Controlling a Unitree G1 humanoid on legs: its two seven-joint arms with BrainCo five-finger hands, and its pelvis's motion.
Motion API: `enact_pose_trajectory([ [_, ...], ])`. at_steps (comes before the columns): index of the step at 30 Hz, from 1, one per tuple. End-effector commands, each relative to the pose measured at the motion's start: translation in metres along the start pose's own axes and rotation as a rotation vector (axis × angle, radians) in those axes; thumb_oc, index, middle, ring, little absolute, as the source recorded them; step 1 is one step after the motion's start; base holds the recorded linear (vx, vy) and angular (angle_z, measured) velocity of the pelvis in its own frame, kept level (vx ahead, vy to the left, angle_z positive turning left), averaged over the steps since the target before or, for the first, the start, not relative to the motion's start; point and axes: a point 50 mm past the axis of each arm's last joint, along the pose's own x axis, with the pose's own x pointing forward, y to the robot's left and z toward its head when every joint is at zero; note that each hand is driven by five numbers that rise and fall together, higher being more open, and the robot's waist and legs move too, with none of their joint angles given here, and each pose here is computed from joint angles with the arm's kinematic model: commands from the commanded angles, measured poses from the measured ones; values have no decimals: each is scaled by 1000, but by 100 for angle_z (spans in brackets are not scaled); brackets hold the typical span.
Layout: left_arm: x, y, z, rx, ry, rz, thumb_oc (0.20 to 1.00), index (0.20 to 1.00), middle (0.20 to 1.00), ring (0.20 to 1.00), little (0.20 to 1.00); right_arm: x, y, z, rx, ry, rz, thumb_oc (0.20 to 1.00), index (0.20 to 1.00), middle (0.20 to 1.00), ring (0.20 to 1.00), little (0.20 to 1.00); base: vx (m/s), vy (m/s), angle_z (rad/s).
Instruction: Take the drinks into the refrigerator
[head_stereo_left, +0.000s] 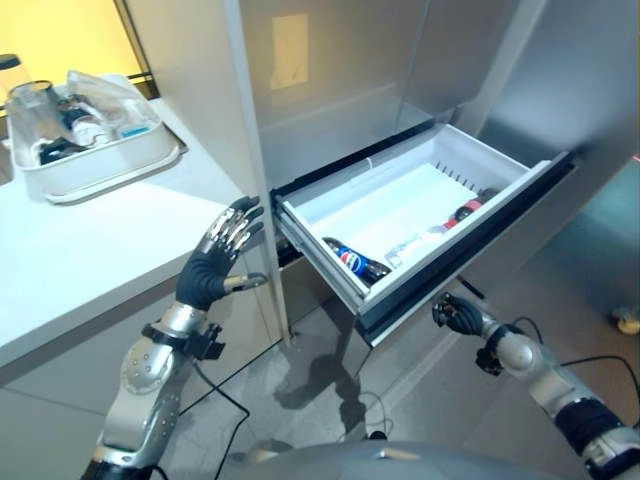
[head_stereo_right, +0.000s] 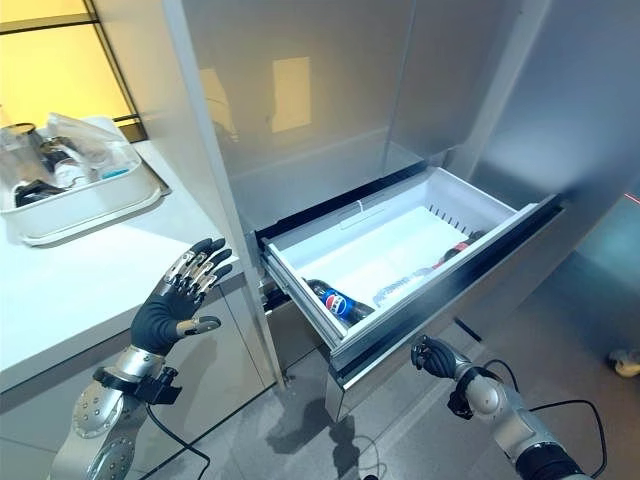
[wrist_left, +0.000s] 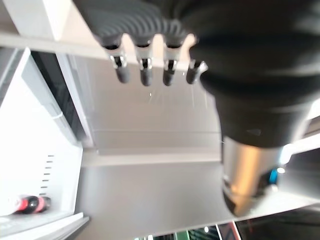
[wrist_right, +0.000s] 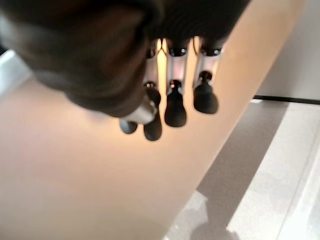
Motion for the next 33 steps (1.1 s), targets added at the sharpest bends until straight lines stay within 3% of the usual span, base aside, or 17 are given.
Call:
enact_pose_trajectory([
  [1,12,-10,22,-7,-116,-98,1000,1000,1000,1000,1000,33,-67,75,-111,-266,-168,200,200,200,200,200,2,-19,38],
  [11,11,-14,27,-41,-135,-105,1000,1000,1000,1000,1000,54,-111,121,-161,-330,-294,200,200,200,200,200,-8,-11,38],
  [16,14,-14,26,-48,-146,-91,1000,1000,1000,1000,1000,55,-113,122,-101,-340,-337,200,200,200,200,200,-13,14,38],
  [23,14,-9,29,-13,-160,-67,1000,1000,1000,1000,1000,41,-82,74,-20,-231,-295,200,200,200,200,200,-16,14,41],
  [33,10,0,29,42,-167,12,1000,1000,1000,1000,1000,7,-6,6,281,-41,-251,200,200,200,200,200,-8,22,-7],
])
